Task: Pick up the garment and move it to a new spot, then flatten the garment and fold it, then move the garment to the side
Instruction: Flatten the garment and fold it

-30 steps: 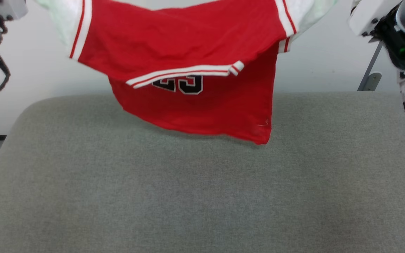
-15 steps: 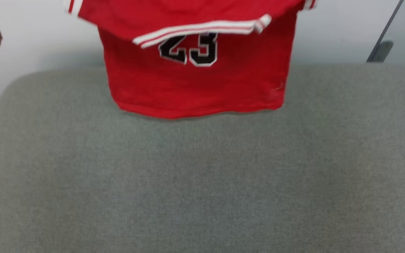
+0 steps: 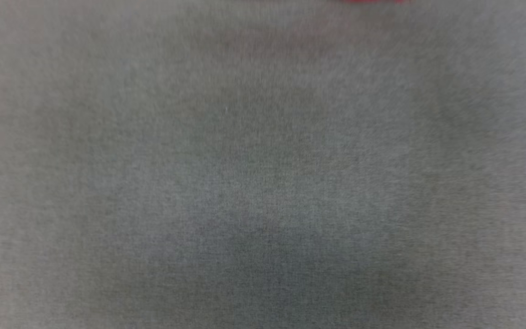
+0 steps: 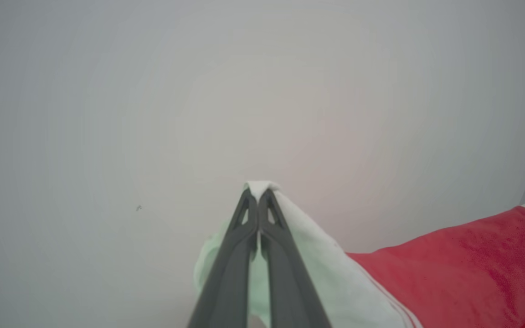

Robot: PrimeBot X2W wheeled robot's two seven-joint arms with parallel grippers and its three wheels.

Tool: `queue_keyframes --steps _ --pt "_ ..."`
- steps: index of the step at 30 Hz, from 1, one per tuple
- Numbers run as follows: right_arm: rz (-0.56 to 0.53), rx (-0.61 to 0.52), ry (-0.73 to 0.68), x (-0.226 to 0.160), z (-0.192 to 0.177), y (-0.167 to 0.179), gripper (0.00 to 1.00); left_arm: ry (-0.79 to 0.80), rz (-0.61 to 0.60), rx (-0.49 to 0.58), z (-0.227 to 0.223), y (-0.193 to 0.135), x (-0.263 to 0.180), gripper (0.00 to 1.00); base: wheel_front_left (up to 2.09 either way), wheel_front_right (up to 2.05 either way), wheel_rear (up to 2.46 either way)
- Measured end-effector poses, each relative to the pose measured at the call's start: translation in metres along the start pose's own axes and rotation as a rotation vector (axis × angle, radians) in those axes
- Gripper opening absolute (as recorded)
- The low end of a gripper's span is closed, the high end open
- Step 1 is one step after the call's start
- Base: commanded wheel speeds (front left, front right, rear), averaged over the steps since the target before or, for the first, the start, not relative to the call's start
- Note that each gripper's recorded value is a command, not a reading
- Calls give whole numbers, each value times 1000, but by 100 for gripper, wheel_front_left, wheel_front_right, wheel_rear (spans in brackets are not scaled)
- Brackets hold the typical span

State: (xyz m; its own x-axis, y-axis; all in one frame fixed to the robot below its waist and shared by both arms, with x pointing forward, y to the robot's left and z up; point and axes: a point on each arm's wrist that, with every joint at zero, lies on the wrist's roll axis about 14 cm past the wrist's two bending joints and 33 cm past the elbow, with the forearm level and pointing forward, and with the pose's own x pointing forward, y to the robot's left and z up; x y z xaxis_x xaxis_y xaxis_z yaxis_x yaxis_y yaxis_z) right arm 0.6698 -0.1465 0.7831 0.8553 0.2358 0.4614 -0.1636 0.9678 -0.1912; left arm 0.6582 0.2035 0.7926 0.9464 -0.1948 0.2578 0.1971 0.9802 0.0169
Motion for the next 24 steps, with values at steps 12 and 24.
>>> queue_keyframes --steps 12,24 --pt "136 -11 317 -40 -205 71 0 273 21 -42 -195 18 -7 0 0 0 0" --pt "196 170 653 -119 -245 118 0 627 83 -65 -257 41 -109 0 0 0 0"
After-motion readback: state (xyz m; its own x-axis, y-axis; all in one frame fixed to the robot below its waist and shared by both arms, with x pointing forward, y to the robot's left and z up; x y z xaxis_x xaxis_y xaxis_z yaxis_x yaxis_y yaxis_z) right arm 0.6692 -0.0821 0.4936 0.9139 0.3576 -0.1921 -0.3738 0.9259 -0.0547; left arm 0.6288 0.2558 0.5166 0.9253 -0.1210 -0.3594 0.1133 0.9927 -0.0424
